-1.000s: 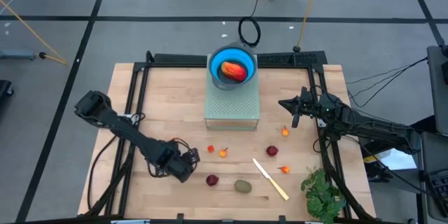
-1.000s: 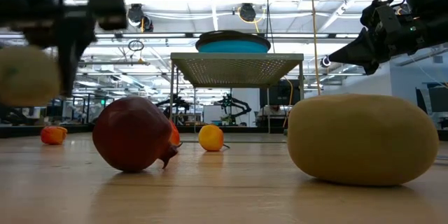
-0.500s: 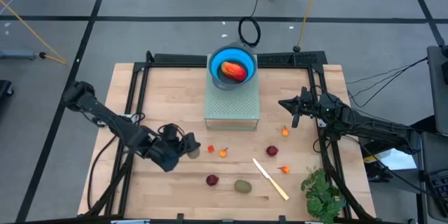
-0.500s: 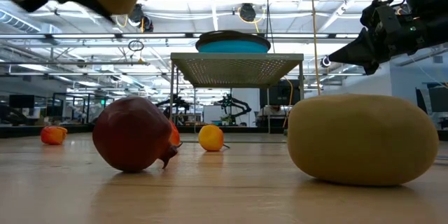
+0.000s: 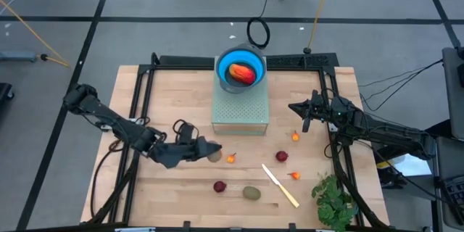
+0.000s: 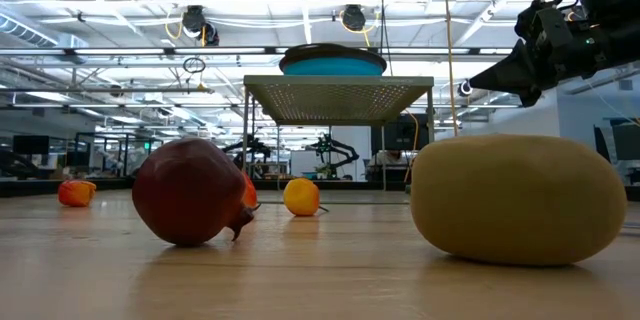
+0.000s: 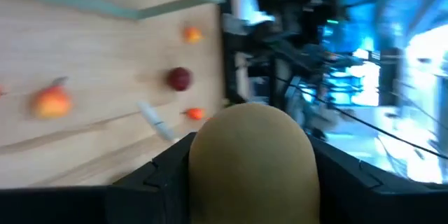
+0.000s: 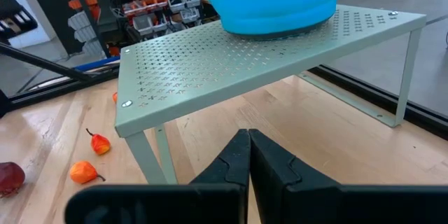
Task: Pick & Place Fruit
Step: Put the kiwi into the blue strainer bowl on the shelf
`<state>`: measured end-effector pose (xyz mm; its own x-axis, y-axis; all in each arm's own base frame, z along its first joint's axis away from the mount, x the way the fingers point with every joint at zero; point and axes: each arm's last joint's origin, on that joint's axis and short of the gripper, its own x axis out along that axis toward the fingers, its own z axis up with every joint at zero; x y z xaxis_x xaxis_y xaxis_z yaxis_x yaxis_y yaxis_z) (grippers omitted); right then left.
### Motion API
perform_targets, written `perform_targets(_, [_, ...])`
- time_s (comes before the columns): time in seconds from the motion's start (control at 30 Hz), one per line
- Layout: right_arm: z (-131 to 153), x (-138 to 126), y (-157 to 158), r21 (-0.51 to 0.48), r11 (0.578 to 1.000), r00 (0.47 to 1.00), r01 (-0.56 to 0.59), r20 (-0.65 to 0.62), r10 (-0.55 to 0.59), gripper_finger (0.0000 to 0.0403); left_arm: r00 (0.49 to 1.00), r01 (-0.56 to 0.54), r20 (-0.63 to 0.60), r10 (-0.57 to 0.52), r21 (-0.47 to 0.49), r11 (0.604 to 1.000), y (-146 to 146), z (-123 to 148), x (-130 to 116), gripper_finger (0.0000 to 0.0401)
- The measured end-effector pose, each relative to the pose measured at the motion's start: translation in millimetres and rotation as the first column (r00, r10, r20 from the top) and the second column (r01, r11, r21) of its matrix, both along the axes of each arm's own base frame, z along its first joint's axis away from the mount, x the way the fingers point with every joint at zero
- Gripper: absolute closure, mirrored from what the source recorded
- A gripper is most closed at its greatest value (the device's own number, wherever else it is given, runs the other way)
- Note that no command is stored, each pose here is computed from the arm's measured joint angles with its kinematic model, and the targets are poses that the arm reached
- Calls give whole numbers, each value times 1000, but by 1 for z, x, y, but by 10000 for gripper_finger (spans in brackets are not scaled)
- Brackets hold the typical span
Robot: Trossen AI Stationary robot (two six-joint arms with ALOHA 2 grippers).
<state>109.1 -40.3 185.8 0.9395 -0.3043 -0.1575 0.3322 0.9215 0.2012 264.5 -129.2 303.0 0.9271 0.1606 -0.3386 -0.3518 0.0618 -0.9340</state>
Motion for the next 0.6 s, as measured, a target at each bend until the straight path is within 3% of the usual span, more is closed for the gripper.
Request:
perform_targets(0.33, [0, 0, 0, 0, 1000, 1000, 0, 0, 0, 403, 978, 43, 198, -71, 145, 988, -1, 25, 8, 211])
perform_targets(0.6, [0, 0, 0, 0, 1000, 1000, 0, 0, 0, 403, 969, 40, 235, -79, 166, 985, -1, 29, 8, 175])
